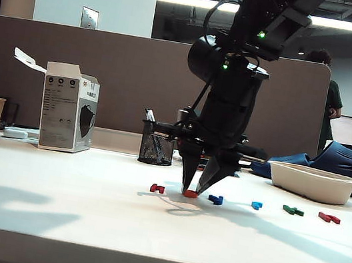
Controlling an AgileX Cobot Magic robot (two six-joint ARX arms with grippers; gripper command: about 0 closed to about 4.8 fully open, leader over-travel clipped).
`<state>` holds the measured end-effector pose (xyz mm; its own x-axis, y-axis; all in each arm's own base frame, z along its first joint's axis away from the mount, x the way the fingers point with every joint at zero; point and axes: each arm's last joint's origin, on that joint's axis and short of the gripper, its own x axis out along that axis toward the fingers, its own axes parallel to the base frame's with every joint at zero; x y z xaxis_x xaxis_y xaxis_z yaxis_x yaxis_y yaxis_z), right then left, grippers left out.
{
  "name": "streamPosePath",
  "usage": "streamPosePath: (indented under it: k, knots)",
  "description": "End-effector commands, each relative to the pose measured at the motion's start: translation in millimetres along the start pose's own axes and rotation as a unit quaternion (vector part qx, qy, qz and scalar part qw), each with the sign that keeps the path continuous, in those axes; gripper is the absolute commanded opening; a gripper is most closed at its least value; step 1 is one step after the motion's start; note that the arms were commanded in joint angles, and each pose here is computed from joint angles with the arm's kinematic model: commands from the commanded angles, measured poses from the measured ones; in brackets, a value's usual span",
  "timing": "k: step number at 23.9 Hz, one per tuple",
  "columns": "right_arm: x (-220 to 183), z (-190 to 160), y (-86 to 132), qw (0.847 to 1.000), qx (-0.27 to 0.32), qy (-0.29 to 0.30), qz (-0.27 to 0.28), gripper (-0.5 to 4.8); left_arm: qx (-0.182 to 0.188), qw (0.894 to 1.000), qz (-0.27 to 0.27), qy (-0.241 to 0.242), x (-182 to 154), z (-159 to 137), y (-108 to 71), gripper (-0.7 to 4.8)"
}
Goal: Select the appropriate letters from the row of letter magnets placed on the table to arrange into the word "sky".
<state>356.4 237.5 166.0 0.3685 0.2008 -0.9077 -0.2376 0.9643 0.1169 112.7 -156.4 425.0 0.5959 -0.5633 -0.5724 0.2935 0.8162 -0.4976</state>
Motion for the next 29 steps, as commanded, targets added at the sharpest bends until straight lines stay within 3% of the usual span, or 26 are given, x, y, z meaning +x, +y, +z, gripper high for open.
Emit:
streamPosePath:
  k: [1, 15, 23, 29]
  knots:
    - [13.4, -16.8, -2.4, 0.998, -0.004, 0.064, -0.013, 0.84, 0.000, 1.000, -0.002, -0.005, -1.2, 1.0, -0.2, -0.05]
    - [4.0, -46.0, -2.0, 0.976, 0.020, 0.214, -0.033, 0.84, 0.000, 1.000, -0.002, -0.005, -1.2, 1.0, -0.2, -0.05]
    - [-1.8, -68.3, 33.9, 0.970, -0.002, 0.238, -0.046, 0.84, 0.000, 1.000, -0.002, -0.005, -1.2, 1.0, -0.2, -0.05]
    - [-3.0, -74.3, 45.2, 0.972, -0.019, 0.224, -0.066, 0.85, 0.000, 1.000, -0.002, -0.005, -1.2, 1.0, -0.2, -0.05]
